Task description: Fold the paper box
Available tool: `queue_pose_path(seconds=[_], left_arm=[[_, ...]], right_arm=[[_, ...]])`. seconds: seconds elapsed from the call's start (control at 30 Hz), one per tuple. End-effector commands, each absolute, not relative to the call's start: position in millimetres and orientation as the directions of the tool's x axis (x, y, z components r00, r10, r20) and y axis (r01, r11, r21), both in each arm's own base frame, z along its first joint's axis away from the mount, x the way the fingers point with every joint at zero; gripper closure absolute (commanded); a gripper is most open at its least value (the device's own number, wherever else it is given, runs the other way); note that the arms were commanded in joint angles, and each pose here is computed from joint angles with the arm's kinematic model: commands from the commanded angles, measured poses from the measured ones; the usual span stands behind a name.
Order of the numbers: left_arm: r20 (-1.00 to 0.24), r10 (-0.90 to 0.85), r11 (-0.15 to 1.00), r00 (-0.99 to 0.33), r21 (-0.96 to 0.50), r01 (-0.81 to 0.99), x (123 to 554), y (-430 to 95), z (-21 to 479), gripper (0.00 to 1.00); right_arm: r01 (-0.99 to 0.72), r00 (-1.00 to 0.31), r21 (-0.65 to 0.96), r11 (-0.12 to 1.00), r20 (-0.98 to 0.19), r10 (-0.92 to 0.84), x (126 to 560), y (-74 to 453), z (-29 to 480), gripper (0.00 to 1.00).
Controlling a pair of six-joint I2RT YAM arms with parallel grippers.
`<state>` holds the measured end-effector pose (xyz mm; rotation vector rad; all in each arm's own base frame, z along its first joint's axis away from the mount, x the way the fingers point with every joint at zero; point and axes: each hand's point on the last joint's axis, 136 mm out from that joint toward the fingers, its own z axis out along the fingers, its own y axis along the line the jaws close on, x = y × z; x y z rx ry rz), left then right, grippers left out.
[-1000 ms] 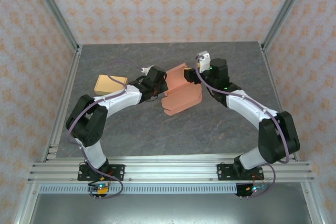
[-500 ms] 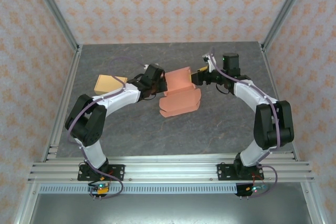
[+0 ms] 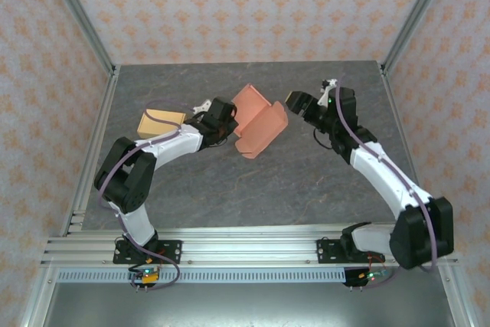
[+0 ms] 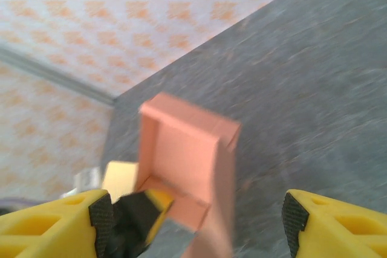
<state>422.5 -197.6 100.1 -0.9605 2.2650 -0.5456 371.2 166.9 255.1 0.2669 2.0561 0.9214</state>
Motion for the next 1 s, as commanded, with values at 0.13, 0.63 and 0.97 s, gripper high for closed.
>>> queue_pose_path(seconds=[0.13, 0.63, 0.97], left_arm=[[-0.278, -0.921, 0.387, -0.273, -0.741, -0.55, 443, -186, 136, 1.0], [-0.131, -0.957, 0.255, -0.258, -0.802, -0.54, 447, -210, 129, 1.0], [-0.191, -0.961, 0.276, -0.202, -0.746, -0.607, 431, -185, 123, 1.0]], right_arm=[[-0.261, -0.687, 0.591, 0.763, -0.669, 0.283, 323, 189, 238, 0.25], [-0.197, -0.731, 0.635, 0.747, -0.603, 0.32, 352, 215, 230, 0.25], [-0.297, -0.699, 0.626, 0.722, -0.657, 0.282, 328, 212, 241, 0.32]])
